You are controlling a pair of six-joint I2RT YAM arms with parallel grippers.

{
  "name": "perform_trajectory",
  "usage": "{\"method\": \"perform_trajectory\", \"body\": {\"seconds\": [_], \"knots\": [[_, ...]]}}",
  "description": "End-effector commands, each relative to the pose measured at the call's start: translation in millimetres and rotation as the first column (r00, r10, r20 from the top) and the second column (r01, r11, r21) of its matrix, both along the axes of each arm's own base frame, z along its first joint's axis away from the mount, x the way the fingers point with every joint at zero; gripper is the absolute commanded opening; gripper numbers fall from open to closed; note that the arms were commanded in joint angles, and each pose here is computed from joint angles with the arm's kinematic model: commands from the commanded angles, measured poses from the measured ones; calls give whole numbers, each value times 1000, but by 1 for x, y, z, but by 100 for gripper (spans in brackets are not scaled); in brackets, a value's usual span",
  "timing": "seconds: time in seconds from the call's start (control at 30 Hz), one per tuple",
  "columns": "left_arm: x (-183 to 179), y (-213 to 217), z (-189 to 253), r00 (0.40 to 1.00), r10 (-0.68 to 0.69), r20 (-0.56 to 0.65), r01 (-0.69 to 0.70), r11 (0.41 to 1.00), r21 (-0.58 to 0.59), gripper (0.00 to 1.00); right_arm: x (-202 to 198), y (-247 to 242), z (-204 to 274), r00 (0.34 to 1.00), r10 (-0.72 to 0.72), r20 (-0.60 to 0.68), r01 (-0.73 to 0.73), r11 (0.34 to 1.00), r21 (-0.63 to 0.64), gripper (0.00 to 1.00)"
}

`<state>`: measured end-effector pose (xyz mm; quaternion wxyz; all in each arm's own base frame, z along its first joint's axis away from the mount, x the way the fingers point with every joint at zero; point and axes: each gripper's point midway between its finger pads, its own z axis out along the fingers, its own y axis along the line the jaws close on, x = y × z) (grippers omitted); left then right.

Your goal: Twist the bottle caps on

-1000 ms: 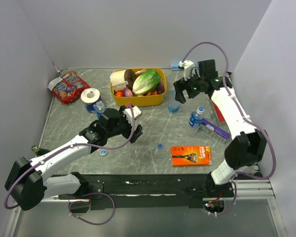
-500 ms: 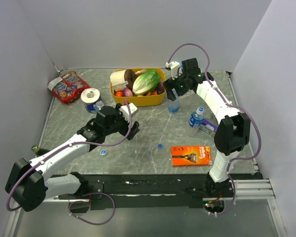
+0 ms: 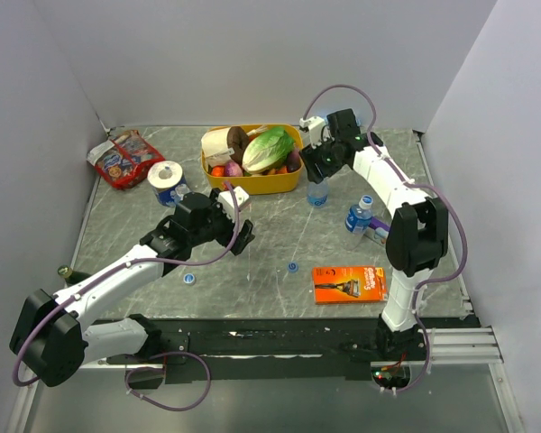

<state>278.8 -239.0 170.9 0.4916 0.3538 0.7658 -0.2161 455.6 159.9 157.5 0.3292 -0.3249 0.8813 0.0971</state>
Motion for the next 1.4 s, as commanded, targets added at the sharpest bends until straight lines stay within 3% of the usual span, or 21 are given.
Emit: {"method": "perform_trajectory", "body": {"seconds": [0.0,0.2,0.33,0.37,0.6,0.9,1.17,1.37], "knots": [[7,-11,26,999,-15,38,17,998,-66,96,19,10,28,996,12,91,-15,999,35,64],[5,-11,24,999,-26,37,29,998,-64,96,19,15,27,994,47,101,-51,998,31,43],[0,-14,23,997,-69,45,72,996,-62,96,8,13,43,988,88,128,-91,996,17,3],[2,-16,28,993,-81,80,86,994,-64,96,3,13,47,987,99,129,-102,995,20,1],[-2,-35,50,968,-189,168,209,971,-114,96,-71,36,131,956,225,188,-261,946,192,0],[8,-56,76,971,-171,164,209,944,-256,96,-149,80,164,917,367,155,-399,837,375,0],[7,-69,90,969,-182,168,227,924,-309,96,-167,109,175,900,412,141,-430,789,439,0],[2,-77,81,964,-213,161,252,924,-287,96,-181,123,196,872,465,156,-470,701,536,0]]}}
